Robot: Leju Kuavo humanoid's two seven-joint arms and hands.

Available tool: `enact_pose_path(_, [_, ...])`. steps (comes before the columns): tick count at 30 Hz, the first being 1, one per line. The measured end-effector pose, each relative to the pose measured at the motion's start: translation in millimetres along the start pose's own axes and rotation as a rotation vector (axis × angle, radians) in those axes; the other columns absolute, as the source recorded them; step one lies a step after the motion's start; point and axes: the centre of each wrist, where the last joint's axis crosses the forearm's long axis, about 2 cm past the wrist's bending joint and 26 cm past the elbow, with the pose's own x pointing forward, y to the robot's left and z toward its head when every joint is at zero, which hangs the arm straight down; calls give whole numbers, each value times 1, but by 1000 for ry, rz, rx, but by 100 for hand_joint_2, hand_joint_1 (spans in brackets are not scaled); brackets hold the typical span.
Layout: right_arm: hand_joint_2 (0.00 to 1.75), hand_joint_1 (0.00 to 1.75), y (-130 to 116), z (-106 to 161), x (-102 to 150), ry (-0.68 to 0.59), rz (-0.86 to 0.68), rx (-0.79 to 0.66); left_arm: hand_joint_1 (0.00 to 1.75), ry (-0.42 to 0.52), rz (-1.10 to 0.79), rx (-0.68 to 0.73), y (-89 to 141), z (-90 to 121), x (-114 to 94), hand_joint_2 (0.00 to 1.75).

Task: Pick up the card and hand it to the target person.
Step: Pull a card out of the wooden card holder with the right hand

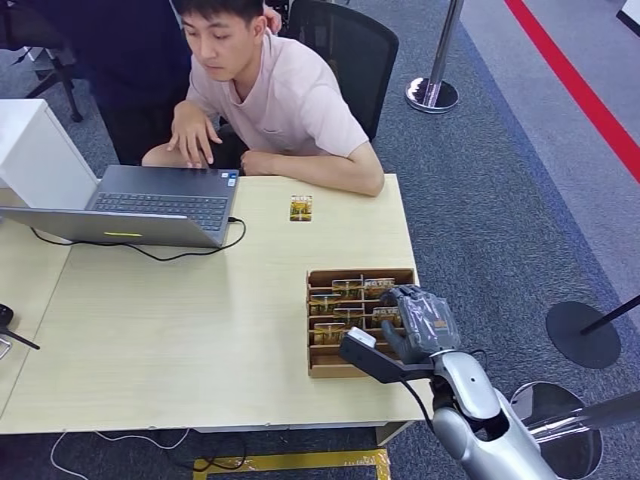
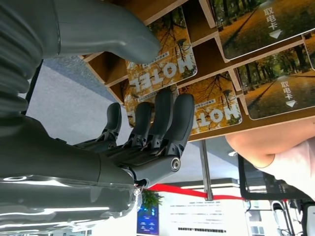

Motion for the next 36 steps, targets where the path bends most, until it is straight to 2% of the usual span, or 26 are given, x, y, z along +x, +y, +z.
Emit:
enact_pose_path(18, [175, 99, 1, -1, 2, -8, 5, 10, 0, -1, 9, 3, 0, 0, 0, 0])
enact_pose_path(22, [175, 144, 1, -1, 2, -8, 5, 9, 0, -5, 10, 0, 0, 0, 0, 0])
enact_pose_path(30, [175, 149, 0, -2, 2, -9, 6, 7, 0, -34, 19, -16, 1, 0, 0, 0])
enact_pose_path(34, [175, 152, 0, -2, 2, -9, 7, 7, 0, -44, 21, -16, 1, 0, 0, 175])
enact_pose_path(36, [175, 153, 0, -2, 2, -9, 7, 7, 0, -48, 20, -16, 1, 0, -1, 175])
